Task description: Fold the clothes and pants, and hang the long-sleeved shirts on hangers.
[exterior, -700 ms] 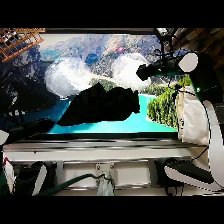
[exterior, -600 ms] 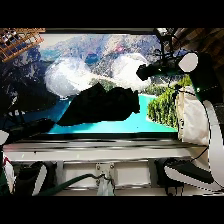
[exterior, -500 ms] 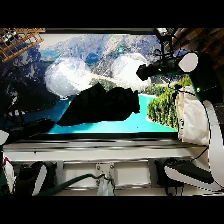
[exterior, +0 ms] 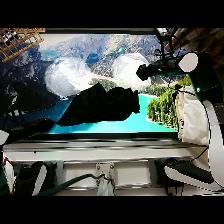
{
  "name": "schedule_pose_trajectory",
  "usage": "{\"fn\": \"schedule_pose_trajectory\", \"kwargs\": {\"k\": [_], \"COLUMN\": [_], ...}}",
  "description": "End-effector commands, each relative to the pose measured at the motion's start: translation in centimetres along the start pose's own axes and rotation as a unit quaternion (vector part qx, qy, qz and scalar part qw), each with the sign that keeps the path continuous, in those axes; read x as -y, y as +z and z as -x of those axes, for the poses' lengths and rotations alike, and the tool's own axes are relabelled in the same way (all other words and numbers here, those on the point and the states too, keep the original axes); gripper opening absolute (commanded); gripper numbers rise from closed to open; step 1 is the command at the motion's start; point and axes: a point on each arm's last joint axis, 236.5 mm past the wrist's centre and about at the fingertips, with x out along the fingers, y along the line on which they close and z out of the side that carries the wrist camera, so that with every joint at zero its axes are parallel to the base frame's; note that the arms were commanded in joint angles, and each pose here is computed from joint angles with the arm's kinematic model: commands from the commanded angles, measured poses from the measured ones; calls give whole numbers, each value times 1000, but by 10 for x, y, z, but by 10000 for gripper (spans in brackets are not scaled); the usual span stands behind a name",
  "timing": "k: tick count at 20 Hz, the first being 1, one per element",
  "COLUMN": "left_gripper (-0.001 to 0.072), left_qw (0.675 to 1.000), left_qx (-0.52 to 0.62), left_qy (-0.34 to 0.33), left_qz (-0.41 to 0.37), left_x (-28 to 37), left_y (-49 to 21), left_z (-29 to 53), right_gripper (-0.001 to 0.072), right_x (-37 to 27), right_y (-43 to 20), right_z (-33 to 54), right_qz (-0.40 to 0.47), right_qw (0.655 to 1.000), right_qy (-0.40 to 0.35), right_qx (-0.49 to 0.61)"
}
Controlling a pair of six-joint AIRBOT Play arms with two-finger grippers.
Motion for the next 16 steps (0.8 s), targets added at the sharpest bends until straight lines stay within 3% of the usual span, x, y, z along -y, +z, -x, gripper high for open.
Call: {"fn": "schedule_pose_trajectory", "kwargs": {"k": [1,13,14,15,16], "left_gripper": [18,20,52,272,428], "left_qw": [1000,1000,1000,1000,1000], "left_qx": [0,5,4,3,2], "left_qy": [0,4,4,4,3], "left_qz": [0,-1,-1,-1,0], "left_x": [0,-2,-2,-2,-2], "left_y": [0,2,2,1,1], "left_z": [0,0,0,0,0], "right_gripper": [591,591,591,591,591], "right_x": [-1,3,3,3,3], "right_y": [0,16,17,16,17], "right_z": [0,1,1,1,1], "right_qz": [1,-1,0,-1,-1], "right_qw": [1000,999,999,999,999], "right_qy": [0,-7,-8,-7,-6], "right_qx": [0,35,35,34,35]}}
